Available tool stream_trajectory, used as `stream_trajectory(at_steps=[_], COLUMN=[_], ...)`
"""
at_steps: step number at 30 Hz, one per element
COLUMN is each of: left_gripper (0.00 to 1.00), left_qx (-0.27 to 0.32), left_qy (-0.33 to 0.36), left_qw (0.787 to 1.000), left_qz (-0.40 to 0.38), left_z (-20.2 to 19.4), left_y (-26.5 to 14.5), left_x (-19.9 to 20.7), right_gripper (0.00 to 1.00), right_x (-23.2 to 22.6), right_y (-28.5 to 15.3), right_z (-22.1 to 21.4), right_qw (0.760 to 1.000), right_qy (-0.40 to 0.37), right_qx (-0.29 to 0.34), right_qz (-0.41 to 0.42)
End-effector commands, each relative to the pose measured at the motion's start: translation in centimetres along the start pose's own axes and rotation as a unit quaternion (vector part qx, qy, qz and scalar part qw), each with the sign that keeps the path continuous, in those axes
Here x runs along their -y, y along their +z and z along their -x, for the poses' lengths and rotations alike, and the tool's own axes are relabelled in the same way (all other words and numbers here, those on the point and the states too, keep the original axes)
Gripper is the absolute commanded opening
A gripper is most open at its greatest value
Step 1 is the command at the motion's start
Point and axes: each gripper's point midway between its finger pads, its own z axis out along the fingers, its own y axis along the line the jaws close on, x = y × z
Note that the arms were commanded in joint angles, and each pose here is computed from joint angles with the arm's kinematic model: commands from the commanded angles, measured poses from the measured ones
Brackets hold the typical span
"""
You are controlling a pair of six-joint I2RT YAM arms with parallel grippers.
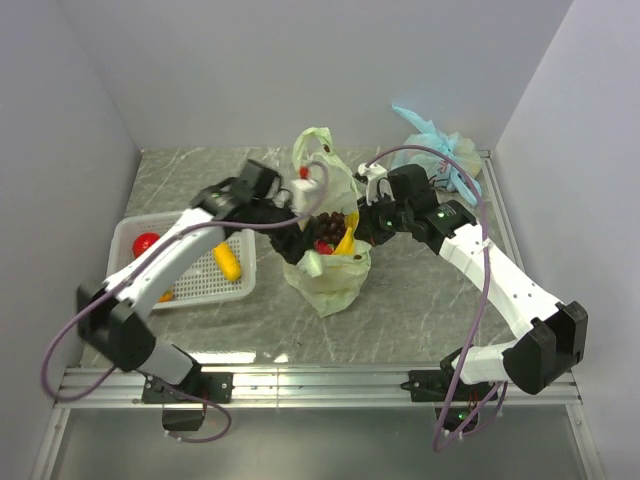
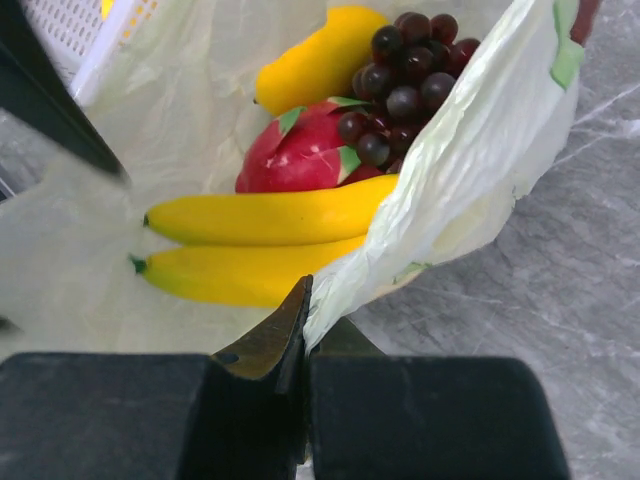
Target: Place the fake fruits into the plastic bag and tie a complex knot
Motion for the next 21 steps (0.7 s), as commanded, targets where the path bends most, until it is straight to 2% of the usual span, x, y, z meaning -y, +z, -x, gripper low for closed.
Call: stream_trajectory(at_steps=[1, 3, 5, 6, 7, 8, 11, 14, 17, 19, 20, 21], left_gripper=[0.81, 0.8, 0.77, 0.74, 0.7, 0.66, 0.66, 0.67, 0.7, 0.75, 0.83, 0.84], left_qx=[0.171, 0.215, 0.252, 0.256, 0.262, 0.239, 0.208, 0.169, 0.161, 0.162, 0.16, 0.148], left_qy=[0.032, 0.019, -0.012, -0.065, -0.104, -0.168, -0.288, -0.388, -0.422, -0.425, -0.428, -0.436], left_qw=[0.981, 0.969, 0.945, 0.935, 0.91, 0.9, 0.846, 0.795, 0.77, 0.769, 0.767, 0.765], left_qz=[0.084, 0.122, 0.207, 0.237, 0.303, 0.324, 0.398, 0.435, 0.45, 0.45, 0.451, 0.45], left_z=[5.0, 5.7, 5.8, 4.8, 3.8, 1.2, -3.9, -9.5, -10.9, -10.8, -10.9, -11.4], left_y=[-7.7, -10.6, -14.1, -14.3, -15.7, -14.9, -15.0, -14.2, -14.2, -13.7, -13.4, -12.7], left_x=[-2.6, -3.7, -6.0, -7.3, -9.3, -10.7, -14.5, -17.8, -19.8, -20.9, -21.3, -22.0], right_gripper=[0.0, 0.0, 0.0, 0.0, 0.0, 0.0, 0.0, 0.0, 0.0, 0.0, 0.0, 0.0], right_x=[-0.4, -0.3, -0.4, -0.4, -0.4, -0.5, -0.4, -0.5, -0.5, -0.5, -0.4, -0.4], right_y=[-1.1, -1.0, -0.9, -0.9, -0.8, -0.8, -0.8, -0.8, -0.9, -0.8, -0.7, -0.6], right_z=[1.4, 1.3, 1.3, 1.3, 1.3, 1.5, 1.6, 1.6, 1.4, 1.2, 1.0, 0.9], right_qw=[0.999, 0.999, 0.999, 0.999, 0.999, 0.999, 0.999, 0.999, 0.999, 0.999, 1.0, 1.0], right_qy=[-0.024, -0.025, -0.023, -0.024, -0.023, -0.024, -0.021, -0.021, -0.021, -0.02, -0.019, -0.018], right_qx=[0.033, 0.032, 0.031, 0.032, 0.031, 0.033, 0.031, 0.029, 0.028, 0.025, 0.023, 0.021], right_qz=[0.0, -0.001, 0.002, 0.002, 0.003, 0.005, 0.004, 0.005, 0.004, 0.004, 0.004, 0.004])
